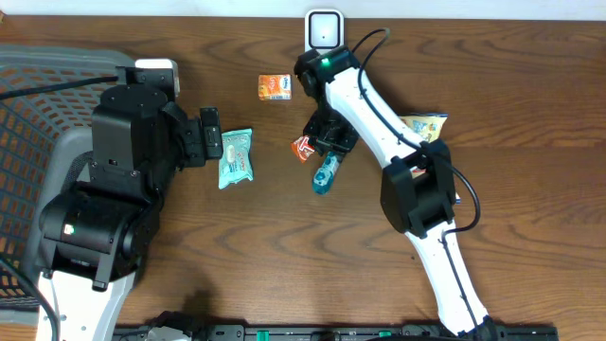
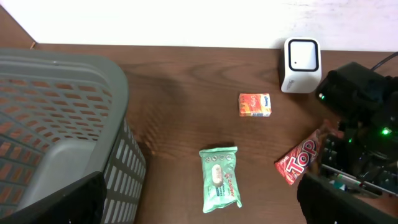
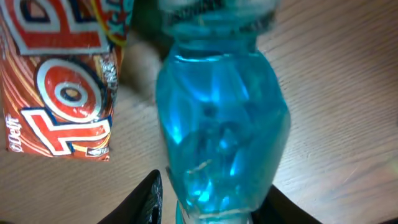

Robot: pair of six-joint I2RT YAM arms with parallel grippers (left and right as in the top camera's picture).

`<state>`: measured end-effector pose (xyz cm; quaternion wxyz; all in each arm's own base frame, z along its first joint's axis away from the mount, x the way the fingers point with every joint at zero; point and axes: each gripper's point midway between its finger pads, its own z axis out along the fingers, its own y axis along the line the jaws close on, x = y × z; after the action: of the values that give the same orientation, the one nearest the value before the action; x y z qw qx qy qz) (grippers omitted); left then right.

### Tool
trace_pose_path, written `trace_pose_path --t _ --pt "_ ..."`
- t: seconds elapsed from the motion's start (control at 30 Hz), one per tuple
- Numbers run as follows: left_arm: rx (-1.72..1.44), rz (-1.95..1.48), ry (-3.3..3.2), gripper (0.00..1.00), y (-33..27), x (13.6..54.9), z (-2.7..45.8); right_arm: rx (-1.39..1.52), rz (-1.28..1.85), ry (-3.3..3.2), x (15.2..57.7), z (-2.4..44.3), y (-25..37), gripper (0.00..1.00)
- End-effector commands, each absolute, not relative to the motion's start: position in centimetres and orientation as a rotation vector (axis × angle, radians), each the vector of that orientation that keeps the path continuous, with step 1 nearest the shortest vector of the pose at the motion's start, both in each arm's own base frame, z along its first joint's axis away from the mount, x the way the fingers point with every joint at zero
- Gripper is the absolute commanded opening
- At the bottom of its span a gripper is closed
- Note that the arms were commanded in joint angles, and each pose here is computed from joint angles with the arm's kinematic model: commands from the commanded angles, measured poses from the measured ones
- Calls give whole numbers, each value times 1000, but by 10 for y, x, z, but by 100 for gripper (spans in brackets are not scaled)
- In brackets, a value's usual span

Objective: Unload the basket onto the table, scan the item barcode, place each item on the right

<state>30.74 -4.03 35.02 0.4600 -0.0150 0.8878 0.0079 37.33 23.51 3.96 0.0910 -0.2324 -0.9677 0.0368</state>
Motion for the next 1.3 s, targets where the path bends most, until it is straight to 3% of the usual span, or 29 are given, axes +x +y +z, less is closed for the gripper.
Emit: trace_pose_path --t 0.0,0.13,0.33,0.53,0.87,0.97,1.03,1.13,1.27 --pt "-46 34 2188 98 -37 309 349 -694 159 -2912 377 38 234 33" --pt "-44 37 2194 98 -37 308 348 -699 221 -2930 379 35 226 25" --pt "-45 36 2194 98 -37 308 348 -671 225 -2922 375 33 226 1" --pt "-44 38 2198 98 -37 307 347 -621 139 -2917 379 49 228 1" --pt "-43 38 2198 98 -37 307 347 -612 -131 -2989 395 122 217 1" --pt "-44 38 2198 98 -37 307 347 -578 -102 -2997 393 123 211 18" --pt "-44 38 2198 98 -37 307 347 -556 -48 -3033 395 122 209 45" --pt "-44 38 2198 98 -37 307 347 -537 90 -3130 406 121 201 69" --pt "-42 42 2210 98 -37 306 345 -515 150 -3112 404 106 202 66"
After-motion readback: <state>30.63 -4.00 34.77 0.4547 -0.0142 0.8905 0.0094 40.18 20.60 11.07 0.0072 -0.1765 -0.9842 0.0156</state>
